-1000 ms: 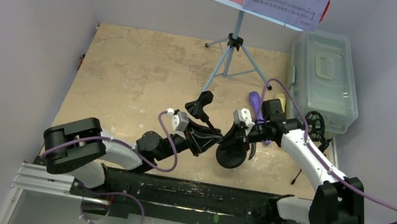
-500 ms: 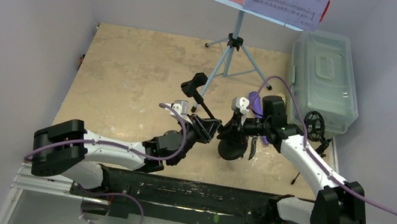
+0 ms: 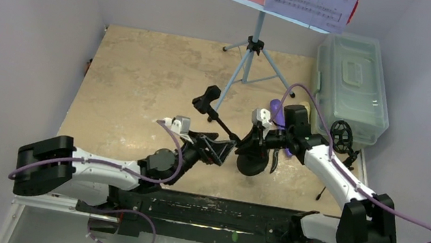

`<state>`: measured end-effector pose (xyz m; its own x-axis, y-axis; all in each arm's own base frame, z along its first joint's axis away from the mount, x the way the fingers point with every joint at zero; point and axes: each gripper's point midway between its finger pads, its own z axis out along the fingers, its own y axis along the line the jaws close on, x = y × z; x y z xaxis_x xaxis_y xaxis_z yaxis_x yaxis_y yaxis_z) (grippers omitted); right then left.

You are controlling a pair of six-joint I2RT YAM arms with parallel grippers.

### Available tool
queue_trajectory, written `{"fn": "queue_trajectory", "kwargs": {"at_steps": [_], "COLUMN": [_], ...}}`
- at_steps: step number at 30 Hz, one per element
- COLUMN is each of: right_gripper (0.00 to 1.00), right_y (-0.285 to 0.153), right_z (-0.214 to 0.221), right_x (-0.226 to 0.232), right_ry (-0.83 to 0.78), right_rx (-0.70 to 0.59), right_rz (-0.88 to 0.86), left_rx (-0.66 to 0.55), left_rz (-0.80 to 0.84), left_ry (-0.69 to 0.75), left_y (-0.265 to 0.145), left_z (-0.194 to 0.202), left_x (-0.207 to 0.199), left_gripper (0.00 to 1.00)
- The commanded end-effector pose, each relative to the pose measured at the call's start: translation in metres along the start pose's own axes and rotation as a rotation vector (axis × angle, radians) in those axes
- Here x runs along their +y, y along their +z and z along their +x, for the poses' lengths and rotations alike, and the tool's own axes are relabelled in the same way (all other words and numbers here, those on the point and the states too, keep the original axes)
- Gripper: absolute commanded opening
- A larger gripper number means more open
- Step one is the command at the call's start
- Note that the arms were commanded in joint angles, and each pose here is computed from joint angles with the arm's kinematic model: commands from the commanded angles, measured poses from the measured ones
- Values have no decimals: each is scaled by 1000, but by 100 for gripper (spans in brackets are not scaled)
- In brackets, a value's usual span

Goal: Pack up the instrument practice props
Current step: Unscrew the knob on the microphone stand.

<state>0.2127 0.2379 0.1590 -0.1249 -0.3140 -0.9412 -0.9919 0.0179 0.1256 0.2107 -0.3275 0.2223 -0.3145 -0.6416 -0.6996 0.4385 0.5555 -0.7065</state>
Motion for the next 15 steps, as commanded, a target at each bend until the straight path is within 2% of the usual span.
{"fn": "queue_trajectory", "kwargs": {"at_steps": [1, 5, 8, 13, 15], "right_gripper": [0, 0, 0, 0, 0], "right_y": [-2, -2, -3, -3, -3], "right_z": [-25, -24, -24, -22, -21], "right_x": [15, 28, 33, 37, 38], "right_ry": [-135, -142, -146, -153, -155], "right_rx": [-70, -93, -105, -113, -116], "right_rz": [-117, -177, -200, -216, -221], "left_rx": [1, 14, 17, -118, -154], "left_rz": [328, 594, 659, 686, 699], "left_ry": [168, 449, 576, 651, 641], "left_y": [-35, -69, -73, -70, -66], "left_z": [-8, 13, 25, 11, 7], "left_x": [-34, -40, -39, -43, -44], "left_gripper": [97, 97, 99, 99, 96]}}
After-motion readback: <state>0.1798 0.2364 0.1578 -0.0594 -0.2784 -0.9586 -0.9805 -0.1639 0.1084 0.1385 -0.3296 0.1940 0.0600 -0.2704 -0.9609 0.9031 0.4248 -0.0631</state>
